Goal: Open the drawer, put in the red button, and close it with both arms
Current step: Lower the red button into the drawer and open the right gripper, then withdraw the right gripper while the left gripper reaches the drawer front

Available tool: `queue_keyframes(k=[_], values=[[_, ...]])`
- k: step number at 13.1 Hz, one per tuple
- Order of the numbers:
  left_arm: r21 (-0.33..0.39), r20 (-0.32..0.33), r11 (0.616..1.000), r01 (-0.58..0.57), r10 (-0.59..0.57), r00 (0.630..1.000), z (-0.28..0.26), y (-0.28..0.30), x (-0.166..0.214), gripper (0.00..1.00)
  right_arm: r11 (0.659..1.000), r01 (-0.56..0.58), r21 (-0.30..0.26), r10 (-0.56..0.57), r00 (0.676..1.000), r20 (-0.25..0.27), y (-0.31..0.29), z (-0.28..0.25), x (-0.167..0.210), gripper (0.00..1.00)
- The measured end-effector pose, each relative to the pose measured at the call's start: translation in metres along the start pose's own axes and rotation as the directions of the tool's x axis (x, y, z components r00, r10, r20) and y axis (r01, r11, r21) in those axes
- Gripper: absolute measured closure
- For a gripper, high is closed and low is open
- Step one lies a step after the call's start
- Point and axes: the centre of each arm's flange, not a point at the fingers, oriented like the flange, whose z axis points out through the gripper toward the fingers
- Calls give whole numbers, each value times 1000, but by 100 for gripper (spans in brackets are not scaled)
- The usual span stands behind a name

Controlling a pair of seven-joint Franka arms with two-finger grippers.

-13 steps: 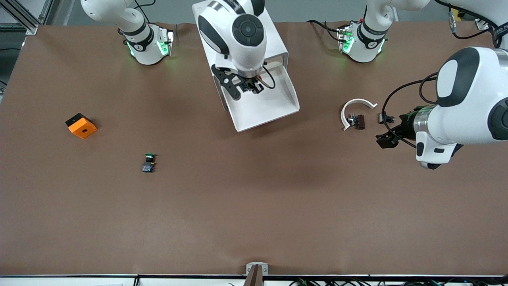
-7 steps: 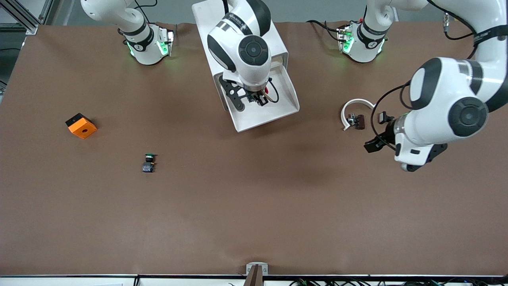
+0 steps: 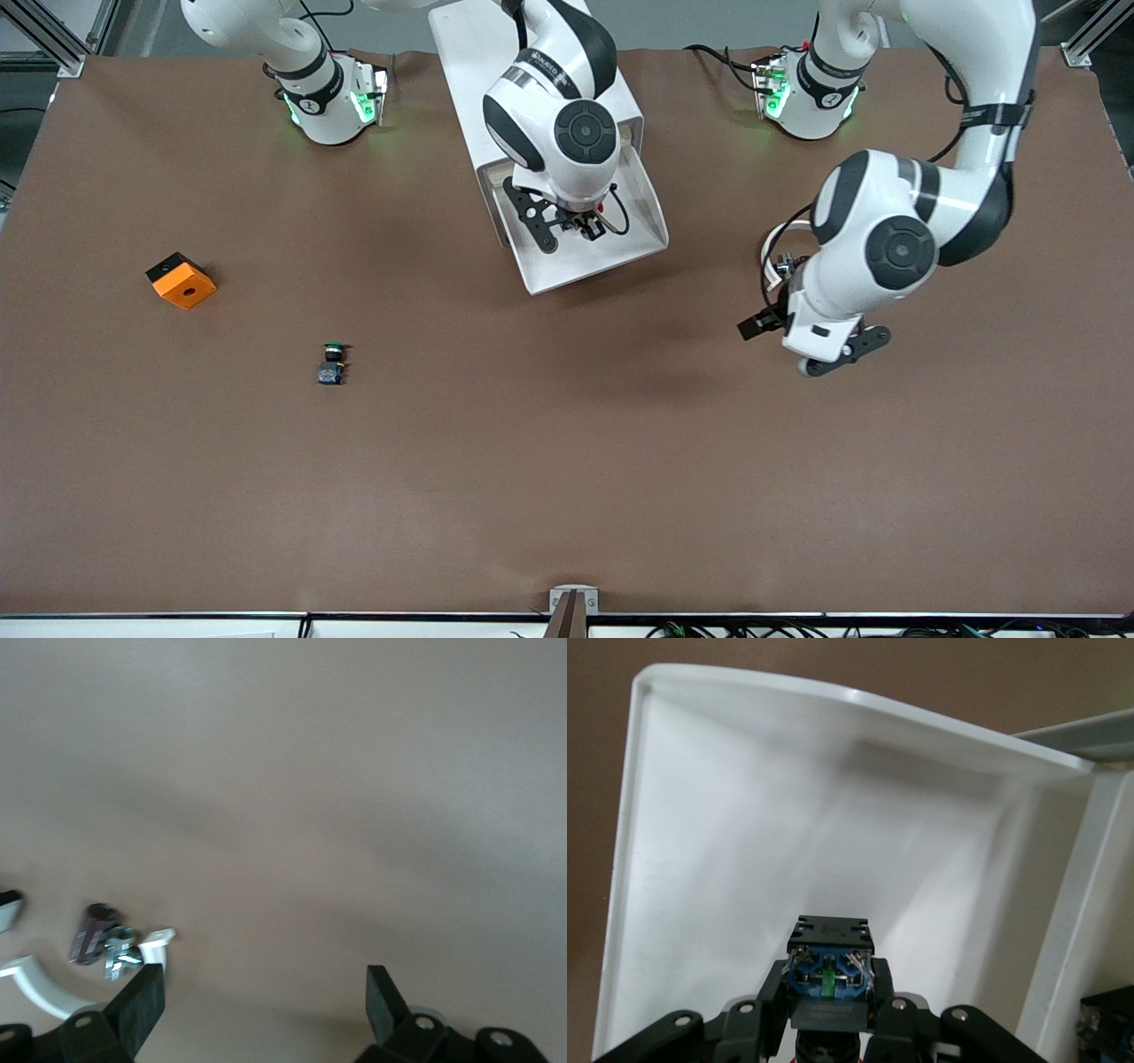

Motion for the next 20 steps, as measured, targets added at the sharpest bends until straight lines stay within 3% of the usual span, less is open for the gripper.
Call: queue_keyframes(k=[4,5,10,18,20], values=[[-10,-5,999,-33,33,999,15,12,-16,0,1000,1,-9,-1,1000,-4,-1,7,-2,59],[-10,-4,999,-33,33,999,15,13,-16,0,1000,1,-8,-1,1000,-4,-1,6,-2,54],[-7,-1,1000,-28,28,1000,17,18,-23,0,1000,4,18,-4,1000,4,-4,-8,-4,1],[-11,6,1000,-5,5,1000,23,38,-45,0,998,55,40,-55,998,17,18,-94,-20,0],[-25,-7,1000,-7,7,1000,35,54,-57,0,992,117,50,-118,993,19,35,-124,-20,0]])
